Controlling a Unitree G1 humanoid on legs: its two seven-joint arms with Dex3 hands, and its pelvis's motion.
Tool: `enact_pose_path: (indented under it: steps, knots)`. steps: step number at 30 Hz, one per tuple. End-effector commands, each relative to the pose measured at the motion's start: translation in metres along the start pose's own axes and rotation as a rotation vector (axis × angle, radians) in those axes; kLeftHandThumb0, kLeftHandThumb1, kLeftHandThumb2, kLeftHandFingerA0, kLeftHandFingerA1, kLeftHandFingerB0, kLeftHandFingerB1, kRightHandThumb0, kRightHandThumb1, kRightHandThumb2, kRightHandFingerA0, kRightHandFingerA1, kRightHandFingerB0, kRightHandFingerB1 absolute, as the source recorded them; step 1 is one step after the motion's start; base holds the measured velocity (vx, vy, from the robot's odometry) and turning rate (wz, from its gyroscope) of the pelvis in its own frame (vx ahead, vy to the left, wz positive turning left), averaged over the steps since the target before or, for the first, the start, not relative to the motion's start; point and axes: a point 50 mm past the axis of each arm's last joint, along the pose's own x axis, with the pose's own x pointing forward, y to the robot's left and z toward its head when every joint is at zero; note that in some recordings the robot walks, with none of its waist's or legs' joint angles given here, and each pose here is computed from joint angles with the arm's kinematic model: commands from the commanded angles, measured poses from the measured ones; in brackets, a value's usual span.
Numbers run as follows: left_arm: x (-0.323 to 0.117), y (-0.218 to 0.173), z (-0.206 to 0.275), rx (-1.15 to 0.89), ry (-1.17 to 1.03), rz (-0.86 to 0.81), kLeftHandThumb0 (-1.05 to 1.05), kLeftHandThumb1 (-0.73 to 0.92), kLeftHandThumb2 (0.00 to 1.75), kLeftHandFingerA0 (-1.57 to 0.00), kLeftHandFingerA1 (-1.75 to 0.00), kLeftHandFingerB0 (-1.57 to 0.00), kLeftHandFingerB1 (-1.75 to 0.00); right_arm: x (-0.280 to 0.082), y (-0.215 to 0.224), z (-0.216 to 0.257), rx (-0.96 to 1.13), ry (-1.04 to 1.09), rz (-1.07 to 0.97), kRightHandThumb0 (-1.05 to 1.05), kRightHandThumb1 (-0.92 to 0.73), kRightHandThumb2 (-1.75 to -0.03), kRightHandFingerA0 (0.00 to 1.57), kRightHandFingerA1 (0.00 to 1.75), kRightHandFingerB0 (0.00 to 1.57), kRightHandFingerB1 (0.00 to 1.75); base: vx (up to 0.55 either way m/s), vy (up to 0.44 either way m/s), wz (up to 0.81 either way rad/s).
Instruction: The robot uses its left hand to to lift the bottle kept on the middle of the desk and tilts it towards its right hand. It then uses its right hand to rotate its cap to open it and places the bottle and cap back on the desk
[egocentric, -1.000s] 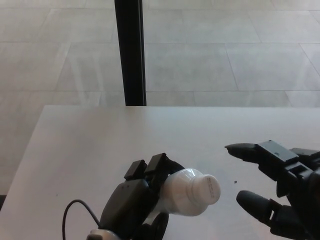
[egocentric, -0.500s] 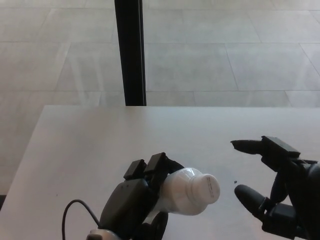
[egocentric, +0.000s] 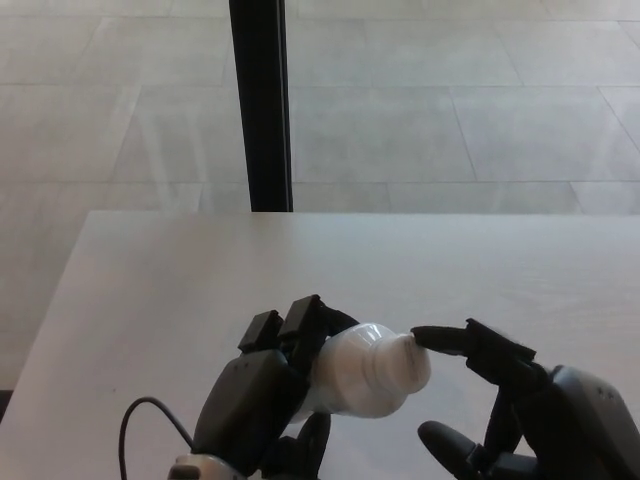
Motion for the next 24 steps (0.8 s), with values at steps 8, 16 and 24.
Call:
enact_pose_path:
  steps: [8,16,24]
  knots:
    - [0.0,0.002,0.001,0.01,-0.007,0.035,0.22,0.52,1.61,-1.21,-1.75,-1.13,-1.55,0.017,-0.025,-0.013,-0.024,0.076,-0.096,-0.6,-0.64,-0.63,0.94,1.45,0.45,0.47,0.0,0.0,0.0]
    - [0.002,-0.001,0.002,-0.008,0.004,0.034,0.2,0.52,1.65,-1.21,-1.75,-1.12,-1.55,0.025,-0.028,-0.002,0.009,0.022,-0.127,-0.6,-0.66,-0.6,0.98,1.41,0.48,0.49,0.0,0.0,0.0]
    - [0.003,0.002,0.002,0.0,0.002,0.024,0.2,0.52,1.62,-1.2,-1.75,-1.1,-1.54,0.02,-0.009,0.006,0.011,-0.017,-0.031,-0.64,-0.64,-0.62,0.95,1.47,0.46,0.48,0.0,0.0,0.0]
